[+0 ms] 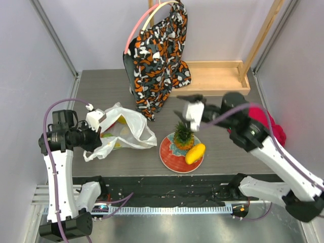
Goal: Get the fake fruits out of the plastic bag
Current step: Place the fake fruit on the plate, then adjust the plastic bag at the center of the board.
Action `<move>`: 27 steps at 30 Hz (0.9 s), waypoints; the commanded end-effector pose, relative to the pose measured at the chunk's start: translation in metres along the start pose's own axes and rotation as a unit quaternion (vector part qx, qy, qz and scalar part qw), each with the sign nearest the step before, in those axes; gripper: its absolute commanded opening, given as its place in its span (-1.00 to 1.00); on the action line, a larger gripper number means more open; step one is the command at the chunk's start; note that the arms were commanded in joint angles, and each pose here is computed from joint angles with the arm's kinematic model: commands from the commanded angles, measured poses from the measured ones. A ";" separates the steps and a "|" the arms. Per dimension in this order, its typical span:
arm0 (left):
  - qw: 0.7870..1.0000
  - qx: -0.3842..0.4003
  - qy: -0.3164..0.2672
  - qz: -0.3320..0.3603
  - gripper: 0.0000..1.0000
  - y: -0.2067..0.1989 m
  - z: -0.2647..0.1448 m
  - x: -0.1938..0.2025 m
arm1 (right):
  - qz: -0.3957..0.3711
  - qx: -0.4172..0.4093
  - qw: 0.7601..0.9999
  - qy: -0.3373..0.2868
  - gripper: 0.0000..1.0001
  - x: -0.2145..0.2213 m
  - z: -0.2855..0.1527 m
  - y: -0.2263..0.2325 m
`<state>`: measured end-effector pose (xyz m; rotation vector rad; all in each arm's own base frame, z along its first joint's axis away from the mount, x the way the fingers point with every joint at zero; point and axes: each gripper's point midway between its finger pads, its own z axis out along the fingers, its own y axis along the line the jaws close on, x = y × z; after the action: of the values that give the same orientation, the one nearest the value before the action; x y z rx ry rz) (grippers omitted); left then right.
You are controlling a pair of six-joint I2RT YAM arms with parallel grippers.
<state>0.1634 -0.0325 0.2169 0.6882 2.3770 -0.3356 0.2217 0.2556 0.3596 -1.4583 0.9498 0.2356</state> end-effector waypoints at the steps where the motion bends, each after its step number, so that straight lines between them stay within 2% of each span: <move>1: 1.000 -0.002 -0.009 -0.001 -1.00 -0.006 -0.012 -0.005 | 0.175 0.069 0.976 -0.105 0.01 -0.061 0.054 -0.078; 2: 1.000 -0.004 -0.008 -0.003 -1.00 -0.005 -0.013 -0.005 | 0.197 0.034 0.974 -0.111 -0.06 -0.060 0.078 -0.065; 5: 1.000 -0.010 -0.012 -0.007 -1.00 -0.005 -0.016 -0.008 | 0.232 -0.034 0.959 -0.157 -0.21 -0.088 0.109 -0.039; 7: 1.000 -0.008 -0.015 -0.010 -1.00 -0.006 -0.016 -0.009 | 0.266 -0.076 0.948 -0.158 -0.30 -0.088 0.136 -0.011; 11: 1.000 -0.008 -0.021 -0.019 -1.00 -0.008 -0.019 -0.013 | 0.352 -0.163 0.913 -0.125 -0.38 -0.075 0.168 0.054; 14: 0.999 -0.011 -0.027 -0.019 -1.00 -0.009 -0.022 -0.015 | 0.386 -0.184 0.898 -0.105 -0.38 -0.060 0.180 0.084; 18: 0.999 -0.013 -0.029 -0.019 -1.00 -0.013 -0.025 -0.013 | 0.413 -0.187 0.889 -0.068 -0.36 -0.035 0.200 0.107; 21: 1.000 -0.013 -0.021 -0.018 -1.00 -0.017 -0.029 -0.008 | 0.456 -0.113 0.883 0.007 -0.32 0.011 0.219 0.110; 24: 1.000 -0.024 -0.010 -0.008 -1.00 -0.019 -0.038 -0.002 | 0.472 0.009 0.878 0.077 -0.24 0.059 0.211 0.098; 25: 1.000 -0.030 -0.008 0.001 -1.00 -0.018 -0.041 -0.002 | 0.476 0.017 0.873 0.103 -0.23 0.073 0.203 0.105; 27: 0.999 -0.049 -0.002 0.017 -1.00 -0.019 -0.049 0.005 | 0.476 0.017 0.873 0.109 -0.23 0.071 0.187 0.103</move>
<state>0.1646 -0.0298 0.2525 0.6458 2.2808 -0.2412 0.2513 0.4438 0.1820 -1.0884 1.7756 0.9108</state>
